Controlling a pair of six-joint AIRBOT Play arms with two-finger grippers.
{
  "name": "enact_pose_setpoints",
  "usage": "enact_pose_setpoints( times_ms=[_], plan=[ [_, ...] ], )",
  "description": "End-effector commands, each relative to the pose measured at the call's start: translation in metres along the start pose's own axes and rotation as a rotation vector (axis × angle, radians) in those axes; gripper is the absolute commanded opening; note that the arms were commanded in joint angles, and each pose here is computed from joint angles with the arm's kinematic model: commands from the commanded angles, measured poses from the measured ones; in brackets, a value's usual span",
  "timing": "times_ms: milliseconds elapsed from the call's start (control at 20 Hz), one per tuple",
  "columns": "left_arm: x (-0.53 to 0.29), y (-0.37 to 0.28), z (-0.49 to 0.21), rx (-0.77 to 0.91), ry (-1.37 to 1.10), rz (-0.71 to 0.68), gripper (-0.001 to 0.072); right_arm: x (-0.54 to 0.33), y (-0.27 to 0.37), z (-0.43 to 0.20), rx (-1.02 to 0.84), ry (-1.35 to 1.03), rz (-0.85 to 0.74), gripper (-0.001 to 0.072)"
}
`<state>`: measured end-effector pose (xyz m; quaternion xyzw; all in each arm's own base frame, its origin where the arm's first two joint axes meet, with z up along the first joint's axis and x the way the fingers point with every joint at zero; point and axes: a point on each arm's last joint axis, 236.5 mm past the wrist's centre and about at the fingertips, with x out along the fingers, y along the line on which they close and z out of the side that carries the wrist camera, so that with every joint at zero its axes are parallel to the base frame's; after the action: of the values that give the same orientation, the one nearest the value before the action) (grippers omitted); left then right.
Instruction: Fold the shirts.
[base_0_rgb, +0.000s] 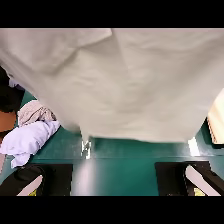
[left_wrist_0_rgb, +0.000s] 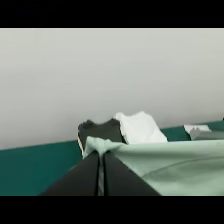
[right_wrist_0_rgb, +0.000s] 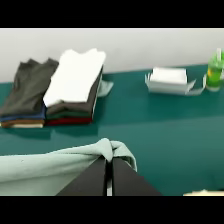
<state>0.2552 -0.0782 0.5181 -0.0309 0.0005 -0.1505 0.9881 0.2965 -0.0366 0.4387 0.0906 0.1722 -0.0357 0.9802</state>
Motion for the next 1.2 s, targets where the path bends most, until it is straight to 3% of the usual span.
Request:
enact_pose_setpoints(
  times_ms=[0,250,450,600,900,1150],
  plan=[
    [0.080,0.008,-0.098,0.032,0.349,0.005,0.0025,0.065,-0.023,-0.046,0.058,0.202,-0.012,0.0018],
    [0.208,0.033,-0.323,0.019,0.870,0.047,0.0025,0.200,-0.038,-0.187,0.103,0.656,0.025,0.0018],
    [0.260,0.055,-0.444,0.057,1.029,0.090,0.0025,0.273,-0.042,-0.293,0.146,0.907,0.034,0.0018],
    [0.281,0.057,-0.465,0.063,1.003,0.086,0.0025,0.305,-0.037,-0.312,0.138,0.923,0.043,0.0018],
    [0.257,0.096,-0.462,-0.007,1.091,0.149,0.0025,0.306,-0.044,-0.279,0.102,0.848,0.047,0.0018],
    [0.222,0.103,-0.479,-0.033,1.249,0.121,0.0025,0.270,-0.082,-0.315,0.032,0.922,-0.087,0.0018]
  ],
)
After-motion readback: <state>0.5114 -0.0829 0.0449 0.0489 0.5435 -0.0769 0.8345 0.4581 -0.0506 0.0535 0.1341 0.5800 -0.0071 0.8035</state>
